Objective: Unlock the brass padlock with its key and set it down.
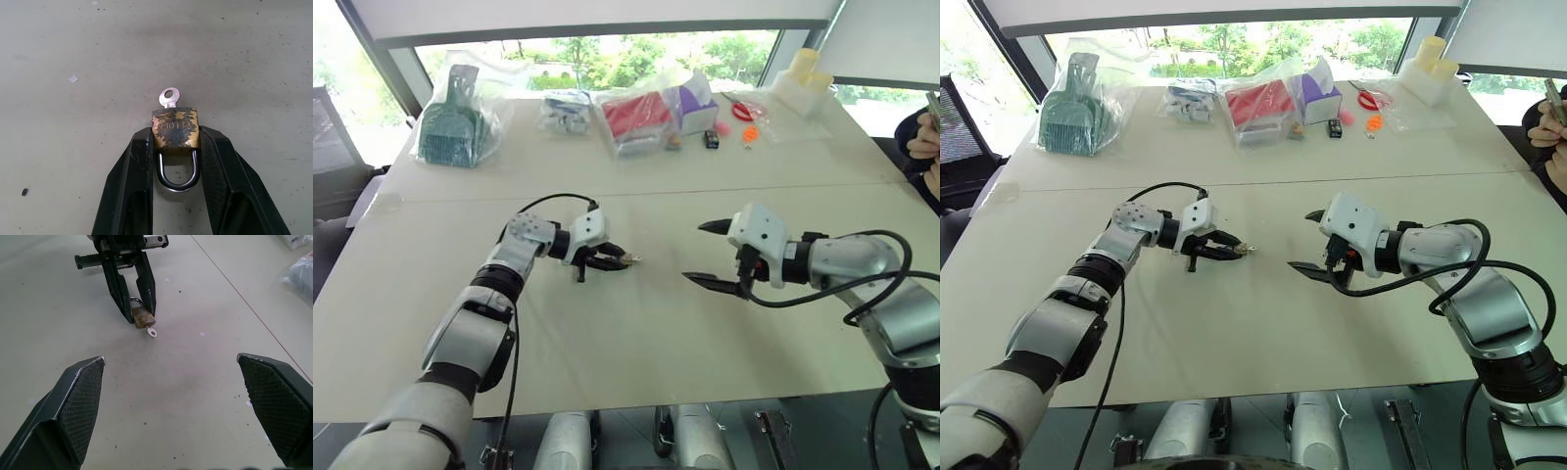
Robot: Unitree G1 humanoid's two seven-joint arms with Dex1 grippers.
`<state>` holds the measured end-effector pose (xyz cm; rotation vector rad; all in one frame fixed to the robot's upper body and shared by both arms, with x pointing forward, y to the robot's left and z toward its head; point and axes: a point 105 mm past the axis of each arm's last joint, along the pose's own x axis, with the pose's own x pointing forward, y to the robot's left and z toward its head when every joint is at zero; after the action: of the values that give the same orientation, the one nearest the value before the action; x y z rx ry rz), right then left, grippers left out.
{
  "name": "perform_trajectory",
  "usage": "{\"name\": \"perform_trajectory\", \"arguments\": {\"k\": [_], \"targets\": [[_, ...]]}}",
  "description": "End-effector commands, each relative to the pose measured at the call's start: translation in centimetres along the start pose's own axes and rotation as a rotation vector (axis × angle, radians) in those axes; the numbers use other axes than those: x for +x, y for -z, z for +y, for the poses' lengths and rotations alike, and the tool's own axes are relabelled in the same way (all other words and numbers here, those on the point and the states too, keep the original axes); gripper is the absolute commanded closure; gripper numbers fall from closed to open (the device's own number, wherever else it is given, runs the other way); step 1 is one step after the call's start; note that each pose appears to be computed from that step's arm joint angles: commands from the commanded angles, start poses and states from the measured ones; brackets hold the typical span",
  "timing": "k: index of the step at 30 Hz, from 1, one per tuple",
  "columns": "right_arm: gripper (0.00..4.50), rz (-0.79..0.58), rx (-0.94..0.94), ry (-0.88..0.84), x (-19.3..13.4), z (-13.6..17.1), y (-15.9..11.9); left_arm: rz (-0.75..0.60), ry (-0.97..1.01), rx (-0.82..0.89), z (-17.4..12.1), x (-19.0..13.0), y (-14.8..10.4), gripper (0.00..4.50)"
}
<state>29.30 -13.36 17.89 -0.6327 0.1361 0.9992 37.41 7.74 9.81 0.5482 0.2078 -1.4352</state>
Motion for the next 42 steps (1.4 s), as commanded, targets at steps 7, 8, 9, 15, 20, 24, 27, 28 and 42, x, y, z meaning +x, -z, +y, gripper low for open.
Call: {"name": "perform_trajectory", "arguments": {"k": [7,8,9,15,20,24,27,28,42], "targets": [[0.00,-0.067,-0.396,0.137,3.6,-1.0,-1.8,-0.088,-0.031,0.031,2.1,-3.4,-4.1,3.79],[0.00,-0.074,-0.430,0.147,4.1,-1.1,-2.0,-0.101,-0.029,0.034,2.2,-3.8,-4.7,3.79],[0.00,-0.081,-0.467,0.156,4.5,-1.1,-2.2,-0.113,-0.028,0.038,2.2,-4.1,-5.1,3.79],[0.00,-0.117,-0.563,0.147,6.4,-0.7,-2.4,-0.135,0.007,0.054,1.4,-5.3,-6.4,3.79],[0.00,-0.143,-0.588,0.158,7.2,-1.0,-2.9,-0.142,0.026,0.060,0.5,-5.5,-6.8,3.79],[0.00,-0.162,-0.590,0.157,7.5,-0.9,-3.4,-0.142,0.031,0.061,0.2,-5.5,-7.0,3.79],[0.94,-0.172,-0.591,0.156,7.7,-0.9,-3.6,-0.142,0.032,0.063,0.1,-5.5,-7.1,3.79],[1.35,-0.175,-0.592,0.155,7.7,-0.8,-3.7,-0.143,0.031,0.064,0.1,-5.4,-7.2,3.79],[4.47,-0.207,-0.603,0.092,8.4,0.5,-4.8,-0.133,0.011,0.104,0.4,-5.1,-7.2,3.79]]}}
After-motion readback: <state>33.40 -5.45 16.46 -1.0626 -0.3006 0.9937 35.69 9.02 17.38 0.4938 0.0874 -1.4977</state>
